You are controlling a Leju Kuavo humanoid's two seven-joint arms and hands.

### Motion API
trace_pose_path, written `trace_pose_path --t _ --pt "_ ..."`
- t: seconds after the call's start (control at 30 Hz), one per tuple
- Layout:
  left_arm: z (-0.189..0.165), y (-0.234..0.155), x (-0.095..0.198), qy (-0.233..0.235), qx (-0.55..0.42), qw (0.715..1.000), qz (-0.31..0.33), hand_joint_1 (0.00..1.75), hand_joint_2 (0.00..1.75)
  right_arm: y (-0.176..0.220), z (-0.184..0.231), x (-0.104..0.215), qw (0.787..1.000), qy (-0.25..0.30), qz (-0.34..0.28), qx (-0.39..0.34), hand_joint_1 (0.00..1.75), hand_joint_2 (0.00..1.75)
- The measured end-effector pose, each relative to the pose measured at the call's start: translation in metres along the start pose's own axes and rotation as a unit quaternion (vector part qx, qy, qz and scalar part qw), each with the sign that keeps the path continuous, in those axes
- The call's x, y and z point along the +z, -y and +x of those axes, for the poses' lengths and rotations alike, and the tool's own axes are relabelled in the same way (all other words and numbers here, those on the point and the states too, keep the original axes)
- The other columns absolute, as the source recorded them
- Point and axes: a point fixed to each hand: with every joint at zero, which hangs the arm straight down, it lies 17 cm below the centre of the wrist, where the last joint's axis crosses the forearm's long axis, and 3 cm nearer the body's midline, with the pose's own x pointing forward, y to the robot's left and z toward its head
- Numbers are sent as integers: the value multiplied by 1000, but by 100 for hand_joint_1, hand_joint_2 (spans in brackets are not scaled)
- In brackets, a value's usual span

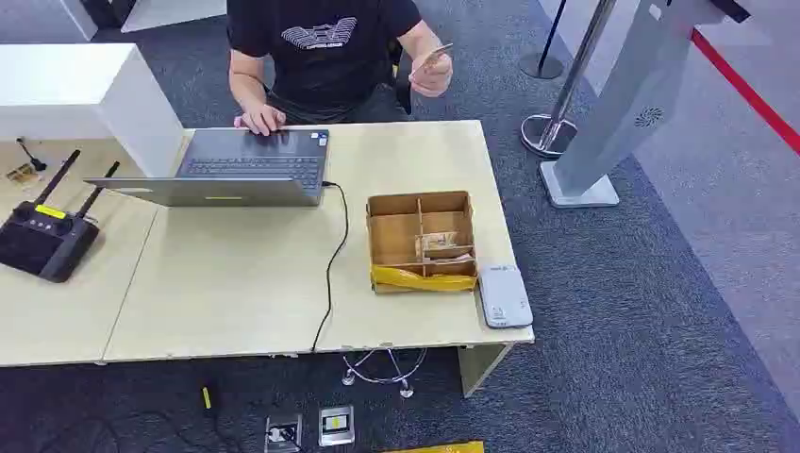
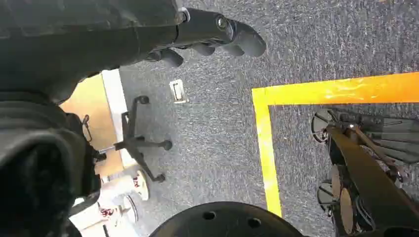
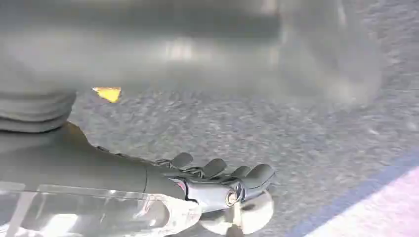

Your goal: Pass the card to the sensor for recognition and then transmit it.

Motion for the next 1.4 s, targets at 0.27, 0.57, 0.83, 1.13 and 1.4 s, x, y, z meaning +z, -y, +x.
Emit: trace_pose_path --t 0.27,0.57,0.83,1.13,1.4 --pt "-3 -8 1 1 -13 1000 5 0 0 194 -24 -76 955 -182 -194 -130 0 175" --pt "12 -16 1 21 -23 999 11 0 0 223 283 -129 983 91 -106 -120 0 175" --pt "14 -15 1 27 -49 998 8 0 0 181 491 -45 950 307 -59 -9 0 175" --pt "13 -18 2 28 -102 994 6 0 0 91 572 66 867 440 -24 232 0 175" --pt "21 -12 1 30 -146 989 -3 0 0 25 595 144 779 534 -16 330 0 175"
